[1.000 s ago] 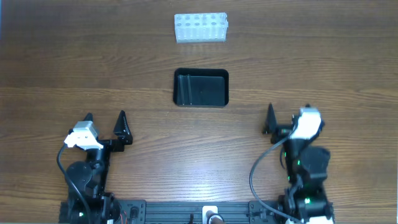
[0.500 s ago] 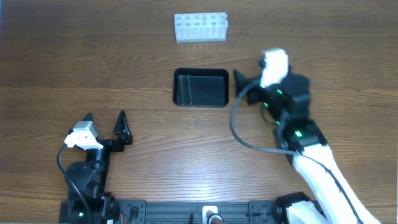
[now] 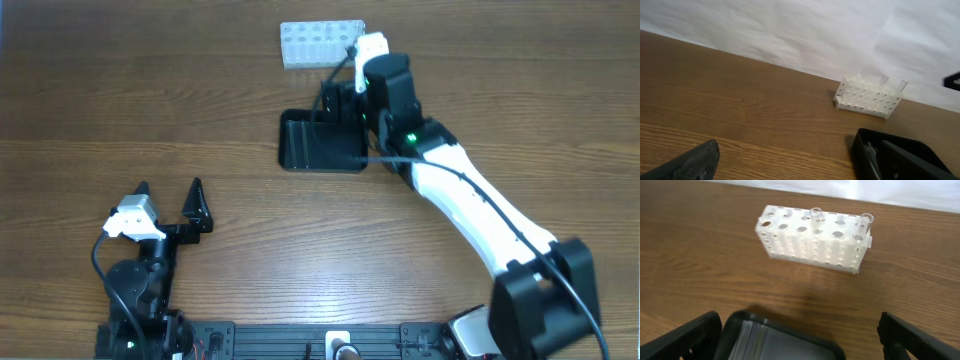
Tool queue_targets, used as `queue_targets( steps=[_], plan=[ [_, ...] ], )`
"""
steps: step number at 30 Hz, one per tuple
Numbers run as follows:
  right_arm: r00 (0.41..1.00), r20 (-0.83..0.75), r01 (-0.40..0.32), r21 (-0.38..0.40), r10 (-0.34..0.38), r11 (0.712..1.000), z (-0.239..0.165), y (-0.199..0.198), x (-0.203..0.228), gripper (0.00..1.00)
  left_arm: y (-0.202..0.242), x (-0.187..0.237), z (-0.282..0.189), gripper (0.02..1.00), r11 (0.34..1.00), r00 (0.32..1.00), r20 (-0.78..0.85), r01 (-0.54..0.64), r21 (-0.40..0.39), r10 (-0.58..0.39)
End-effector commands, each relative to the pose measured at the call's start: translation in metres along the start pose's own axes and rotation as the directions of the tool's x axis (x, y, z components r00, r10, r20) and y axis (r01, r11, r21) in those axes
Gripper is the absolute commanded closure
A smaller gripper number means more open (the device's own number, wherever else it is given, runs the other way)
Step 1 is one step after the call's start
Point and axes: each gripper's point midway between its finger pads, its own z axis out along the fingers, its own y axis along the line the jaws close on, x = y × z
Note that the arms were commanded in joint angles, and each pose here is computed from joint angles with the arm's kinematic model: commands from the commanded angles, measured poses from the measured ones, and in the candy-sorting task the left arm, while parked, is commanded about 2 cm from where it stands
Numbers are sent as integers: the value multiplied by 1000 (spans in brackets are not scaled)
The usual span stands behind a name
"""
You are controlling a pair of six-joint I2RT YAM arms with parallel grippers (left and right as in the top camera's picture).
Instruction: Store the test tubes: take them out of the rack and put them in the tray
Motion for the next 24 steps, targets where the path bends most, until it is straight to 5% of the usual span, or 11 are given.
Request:
queue_targets(
  steps=[1, 13, 24],
  plan=[
    [999, 13, -45, 39, 44, 998, 26, 1, -18, 7, 1, 2, 0, 18, 1000, 1000, -3, -10, -1, 10],
    [1000, 5, -27, 43, 27, 999, 97, 12, -40, 29, 1, 2, 0, 18, 1000, 1000, -3, -10, -1, 10],
    [1000, 10, -2, 143, 1, 990, 136, -2, -40, 58, 1, 2, 0, 18, 1000, 1000, -3, -10, -1, 10]
  ],
)
